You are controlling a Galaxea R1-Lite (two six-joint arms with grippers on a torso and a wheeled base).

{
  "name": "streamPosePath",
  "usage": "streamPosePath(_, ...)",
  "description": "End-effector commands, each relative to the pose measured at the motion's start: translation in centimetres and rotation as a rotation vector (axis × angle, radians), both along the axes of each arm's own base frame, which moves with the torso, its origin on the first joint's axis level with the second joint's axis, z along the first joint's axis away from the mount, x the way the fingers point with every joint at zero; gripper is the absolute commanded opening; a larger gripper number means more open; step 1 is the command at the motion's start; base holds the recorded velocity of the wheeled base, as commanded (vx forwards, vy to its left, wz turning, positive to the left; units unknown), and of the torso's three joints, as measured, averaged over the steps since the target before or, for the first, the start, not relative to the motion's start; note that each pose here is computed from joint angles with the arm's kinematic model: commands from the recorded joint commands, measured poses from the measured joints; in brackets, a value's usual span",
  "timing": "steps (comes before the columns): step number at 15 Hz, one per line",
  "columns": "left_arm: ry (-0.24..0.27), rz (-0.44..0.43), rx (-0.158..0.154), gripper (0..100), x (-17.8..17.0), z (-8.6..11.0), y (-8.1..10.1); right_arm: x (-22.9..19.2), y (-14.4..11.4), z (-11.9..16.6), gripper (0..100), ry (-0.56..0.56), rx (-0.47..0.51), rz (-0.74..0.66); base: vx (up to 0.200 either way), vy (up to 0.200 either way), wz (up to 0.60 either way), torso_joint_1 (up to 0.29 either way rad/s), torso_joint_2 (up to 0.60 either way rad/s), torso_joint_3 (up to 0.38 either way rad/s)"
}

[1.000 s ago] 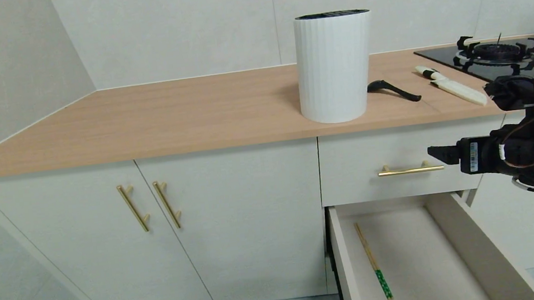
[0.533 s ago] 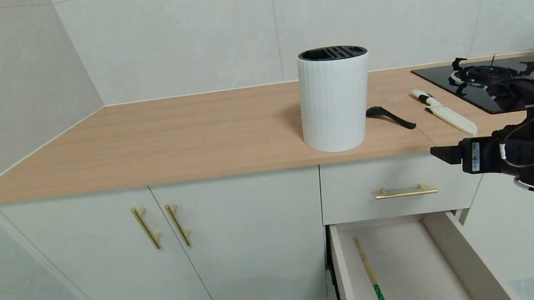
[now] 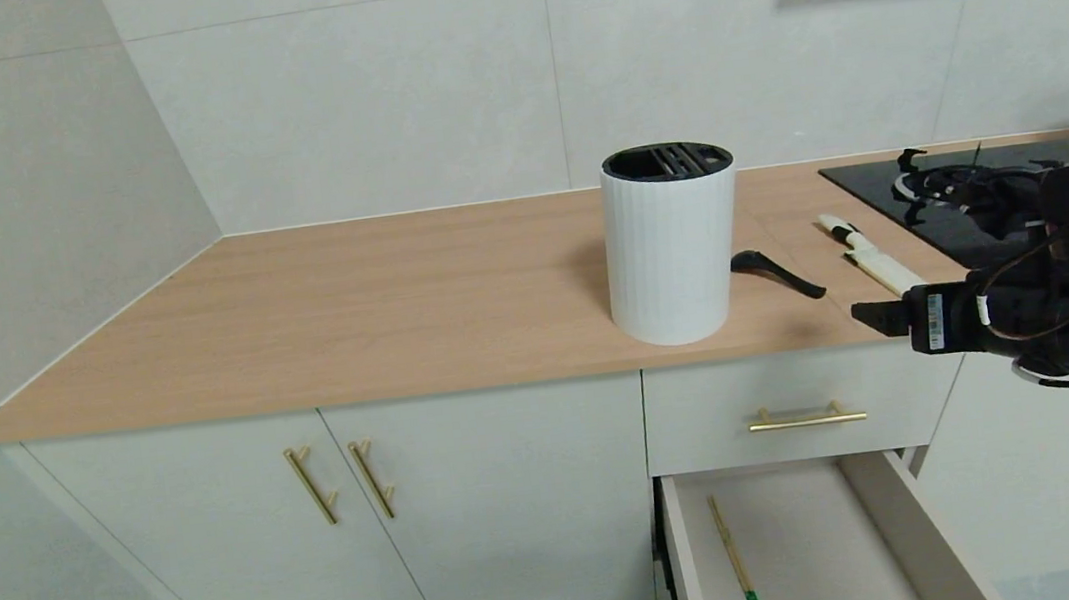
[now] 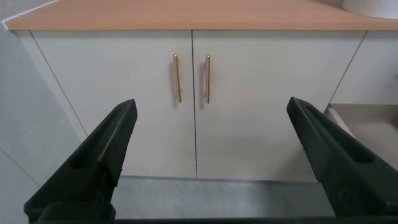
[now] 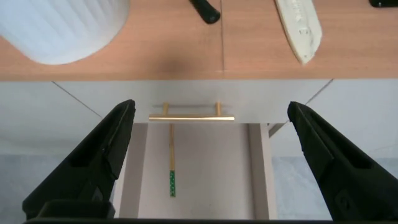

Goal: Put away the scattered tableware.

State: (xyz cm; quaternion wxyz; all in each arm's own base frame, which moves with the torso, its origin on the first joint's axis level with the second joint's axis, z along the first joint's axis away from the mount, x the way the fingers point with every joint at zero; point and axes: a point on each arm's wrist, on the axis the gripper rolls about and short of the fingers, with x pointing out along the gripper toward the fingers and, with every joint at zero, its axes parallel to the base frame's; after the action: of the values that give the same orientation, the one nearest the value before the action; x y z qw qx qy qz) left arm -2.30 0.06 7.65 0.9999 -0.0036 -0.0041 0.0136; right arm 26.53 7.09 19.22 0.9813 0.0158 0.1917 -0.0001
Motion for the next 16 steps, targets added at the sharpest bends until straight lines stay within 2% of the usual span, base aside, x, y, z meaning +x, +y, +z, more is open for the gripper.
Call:
streamPosePath(1, 0.000, 0.000, 0.001, 100, 0.0, 0.0, 0.0, 1.1, -0.2, -0.8, 100, 0.003, -0.025, -0.001, 0.000, 0.000, 0.00, 0.000, 0.00, 0.000)
streamPosePath(3, 0.000, 0.000, -0.001, 100, 0.0, 0.0, 0.0, 3.0, -1.0, -1.2, 100, -0.035, -0.051, 0.012, 0.000, 0.000, 0.00, 0.000, 0.00, 0.000)
streamPosePath(5, 0.000, 0.002, -0.001, 100, 0.0, 0.0, 0.0, 5.2, -1.5, -0.5, 100, -0.063, -0.026, 0.077, 0.000, 0.000, 0.00, 0.000, 0.00, 0.000)
streamPosePath(10, 0.000, 0.002, 0.001, 100, 0.0, 0.0, 0.0, 11.6, -1.5, -0.2, 100, -0.057, -0.043, 0.215, 0.000, 0.000, 0.00, 0.000, 0.00, 0.000)
streamPosePath(13, 0.000, 0.000, -0.001, 100, 0.0, 0.0, 0.0, 14.6, -1.0, -1.7, 100, -0.038, -0.042, 0.284, 0.000, 0.000, 0.00, 0.000, 0.00, 0.000)
streamPosePath(16, 0.000, 0.000, -0.001, 100, 0.0, 0.0, 0.0, 16.5, -0.7, -4.5, 100, 0.002, -0.044, 0.305, 0.000, 0.000, 0.00, 0.000, 0.00, 0.000)
